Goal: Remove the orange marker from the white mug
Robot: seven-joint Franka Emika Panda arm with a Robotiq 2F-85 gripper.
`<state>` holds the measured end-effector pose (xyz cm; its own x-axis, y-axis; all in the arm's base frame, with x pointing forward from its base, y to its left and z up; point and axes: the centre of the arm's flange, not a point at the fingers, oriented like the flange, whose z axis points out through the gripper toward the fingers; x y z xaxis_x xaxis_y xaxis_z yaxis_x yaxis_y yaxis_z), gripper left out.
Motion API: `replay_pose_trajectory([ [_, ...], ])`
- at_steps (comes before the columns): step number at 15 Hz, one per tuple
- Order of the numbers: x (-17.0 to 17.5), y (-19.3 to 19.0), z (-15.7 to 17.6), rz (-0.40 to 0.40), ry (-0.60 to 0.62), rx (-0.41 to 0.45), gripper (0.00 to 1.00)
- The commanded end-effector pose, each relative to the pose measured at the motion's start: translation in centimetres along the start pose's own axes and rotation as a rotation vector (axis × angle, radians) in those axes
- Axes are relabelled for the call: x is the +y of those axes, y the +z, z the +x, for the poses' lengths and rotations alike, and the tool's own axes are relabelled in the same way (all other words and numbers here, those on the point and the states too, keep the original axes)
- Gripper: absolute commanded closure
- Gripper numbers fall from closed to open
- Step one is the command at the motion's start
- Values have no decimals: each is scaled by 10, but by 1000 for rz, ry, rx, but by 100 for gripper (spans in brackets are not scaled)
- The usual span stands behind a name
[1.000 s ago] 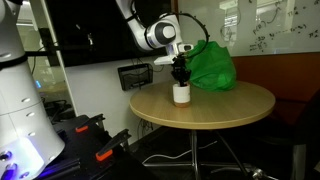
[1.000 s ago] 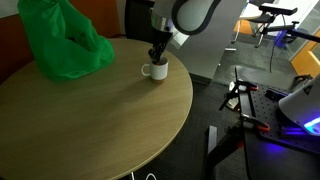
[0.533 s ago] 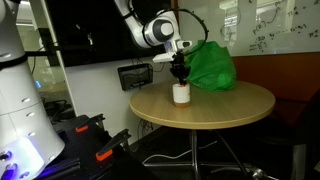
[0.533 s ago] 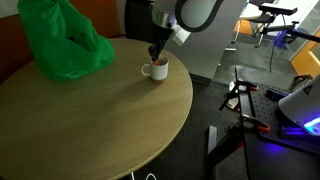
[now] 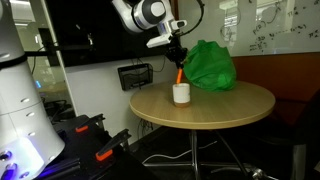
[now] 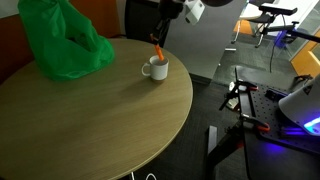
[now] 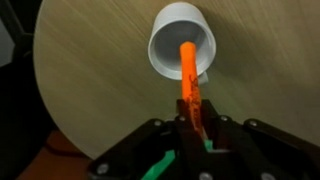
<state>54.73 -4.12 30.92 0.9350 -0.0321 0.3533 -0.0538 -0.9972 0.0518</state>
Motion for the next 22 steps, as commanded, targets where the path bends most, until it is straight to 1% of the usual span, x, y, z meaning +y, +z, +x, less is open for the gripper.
replay_pose_trajectory([
  [1,4,-38,-11,36,-52,22,95],
  [3,-2,-49,-15,92,-117,16,95],
  [5,-16,-45,-22,170,-187,-50,95],
  [6,-27,-38,-26,207,-219,-99,95],
  [8,-48,-19,-37,243,-281,-209,95],
  [10,-62,4,-49,239,-322,-297,95],
  [15,-92,65,-69,218,-404,-456,95],
  [17,-105,85,-71,207,-419,-470,95],
  [19,-117,95,-69,211,-427,-458,95],
  [21,-124,100,-65,203,-434,-426,95],
  [22,-125,101,-63,198,-426,-413,55],
])
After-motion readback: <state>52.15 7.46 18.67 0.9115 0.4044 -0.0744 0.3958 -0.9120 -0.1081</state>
